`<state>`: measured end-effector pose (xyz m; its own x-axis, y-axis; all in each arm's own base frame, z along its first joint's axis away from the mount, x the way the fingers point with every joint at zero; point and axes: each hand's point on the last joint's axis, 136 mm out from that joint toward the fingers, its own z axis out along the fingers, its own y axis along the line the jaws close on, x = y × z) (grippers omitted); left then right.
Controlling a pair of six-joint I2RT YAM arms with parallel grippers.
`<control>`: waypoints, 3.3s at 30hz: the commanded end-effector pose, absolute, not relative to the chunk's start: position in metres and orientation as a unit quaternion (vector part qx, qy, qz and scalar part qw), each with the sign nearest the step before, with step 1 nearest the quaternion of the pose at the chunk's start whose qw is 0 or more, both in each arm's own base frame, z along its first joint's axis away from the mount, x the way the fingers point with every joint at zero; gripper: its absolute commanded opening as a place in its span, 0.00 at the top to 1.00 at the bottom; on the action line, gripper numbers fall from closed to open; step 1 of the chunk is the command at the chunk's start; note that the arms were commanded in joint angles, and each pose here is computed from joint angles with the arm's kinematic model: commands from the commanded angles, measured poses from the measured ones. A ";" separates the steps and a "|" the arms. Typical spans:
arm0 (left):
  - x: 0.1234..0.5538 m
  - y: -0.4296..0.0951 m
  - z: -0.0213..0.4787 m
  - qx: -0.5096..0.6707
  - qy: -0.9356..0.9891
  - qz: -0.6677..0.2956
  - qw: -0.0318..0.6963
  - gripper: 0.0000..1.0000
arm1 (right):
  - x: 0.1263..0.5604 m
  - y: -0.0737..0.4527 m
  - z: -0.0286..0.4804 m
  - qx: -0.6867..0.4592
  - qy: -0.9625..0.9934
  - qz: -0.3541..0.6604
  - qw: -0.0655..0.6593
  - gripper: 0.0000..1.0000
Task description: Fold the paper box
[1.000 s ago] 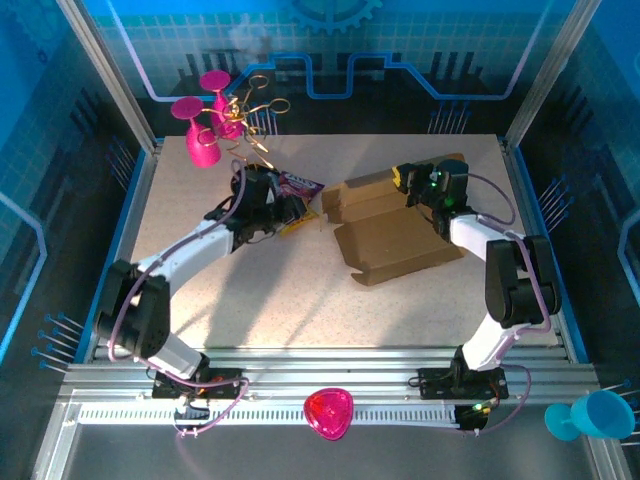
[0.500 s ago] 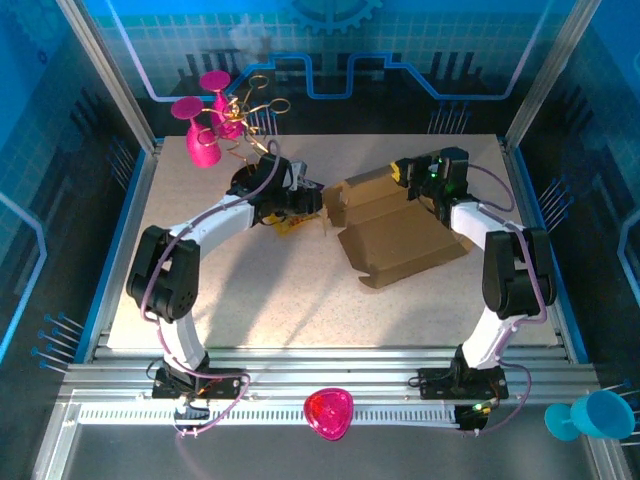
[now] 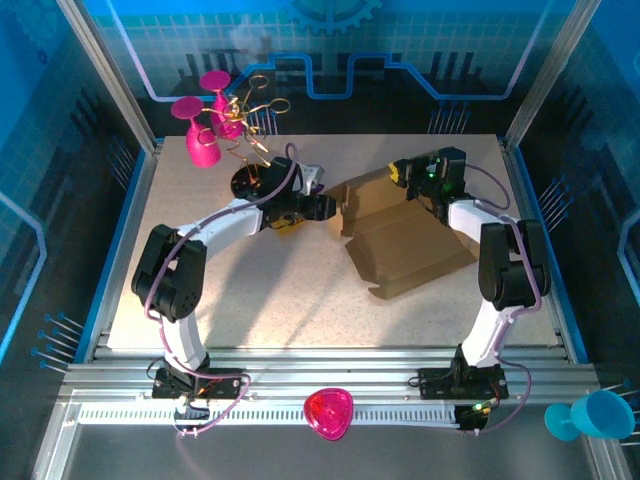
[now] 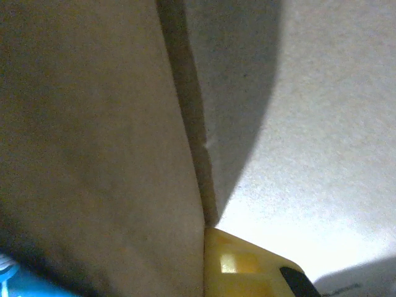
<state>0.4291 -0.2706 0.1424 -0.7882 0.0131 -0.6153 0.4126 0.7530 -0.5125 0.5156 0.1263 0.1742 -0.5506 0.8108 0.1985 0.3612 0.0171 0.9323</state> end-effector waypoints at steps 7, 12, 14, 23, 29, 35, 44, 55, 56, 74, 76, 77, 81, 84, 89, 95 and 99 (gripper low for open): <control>0.418 -0.280 0.133 0.136 0.875 -0.349 0.307 0.46 | 0.526 0.125 0.179 0.393 0.684 0.578 0.207 1.00; 0.414 -0.283 0.131 0.127 0.873 -0.357 0.308 0.47 | 0.524 0.125 0.183 0.390 0.680 0.585 0.208 1.00; 0.413 -0.286 0.132 0.127 0.870 -0.360 0.311 0.48 | 0.524 0.125 0.183 0.391 0.678 0.587 0.206 1.00; 0.413 -0.294 0.140 0.134 0.859 -0.380 0.317 0.52 | 0.523 0.125 0.188 0.386 0.677 0.593 0.202 1.00; 0.415 -0.309 0.148 0.149 0.853 -0.377 0.328 0.53 | 0.523 0.124 0.189 0.384 0.674 0.597 0.204 1.00; 0.418 -0.317 0.146 0.139 0.858 -0.353 0.346 0.53 | 0.526 0.124 0.194 0.371 0.662 0.613 0.219 1.00; 0.434 -0.316 0.134 0.113 0.873 -0.295 0.371 0.51 | 0.525 0.125 0.195 0.343 0.642 0.644 0.236 1.00; 0.451 -0.321 0.129 0.104 0.877 -0.263 0.389 0.51 | 0.519 0.119 0.173 0.335 0.612 0.672 0.248 1.00; 0.451 -0.323 0.128 0.106 0.877 -0.262 0.389 0.51 | 0.518 0.119 0.172 0.335 0.612 0.673 0.247 1.00; 0.466 -0.336 0.108 0.051 0.889 -0.155 0.428 0.53 | 0.521 0.113 0.176 0.348 0.588 0.685 0.255 1.00; 0.468 -0.333 0.106 0.040 0.890 -0.137 0.433 0.53 | 0.519 0.113 0.173 0.351 0.585 0.685 0.254 1.00; 0.470 -0.332 0.104 0.034 0.891 -0.129 0.435 0.53 | 0.519 0.112 0.172 0.352 0.584 0.686 0.255 1.00; 0.477 -0.327 0.102 0.019 0.889 -0.102 0.445 0.54 | 0.516 0.111 0.168 0.357 0.578 0.688 0.254 1.00; 0.482 -0.328 0.100 0.015 0.889 -0.096 0.448 0.54 | 0.515 0.112 0.168 0.358 0.577 0.690 0.252 1.00; 0.490 -0.326 0.093 0.001 0.890 -0.073 0.449 0.55 | 0.515 0.110 0.169 0.361 0.573 0.691 0.252 1.00; 0.500 -0.324 0.085 -0.019 0.892 -0.053 0.448 0.61 | 0.519 0.108 0.172 0.362 0.568 0.695 0.252 1.00; 0.502 -0.321 0.077 -0.034 0.895 -0.039 0.443 0.71 | 0.521 0.105 0.173 0.365 0.564 0.697 0.253 1.00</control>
<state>0.4972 -0.3321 0.0921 -0.5934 -0.0795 -0.8010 0.0472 0.9900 -0.1333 0.5244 0.1017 0.1751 -0.5660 0.8005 0.1971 0.0425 -0.2104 0.9767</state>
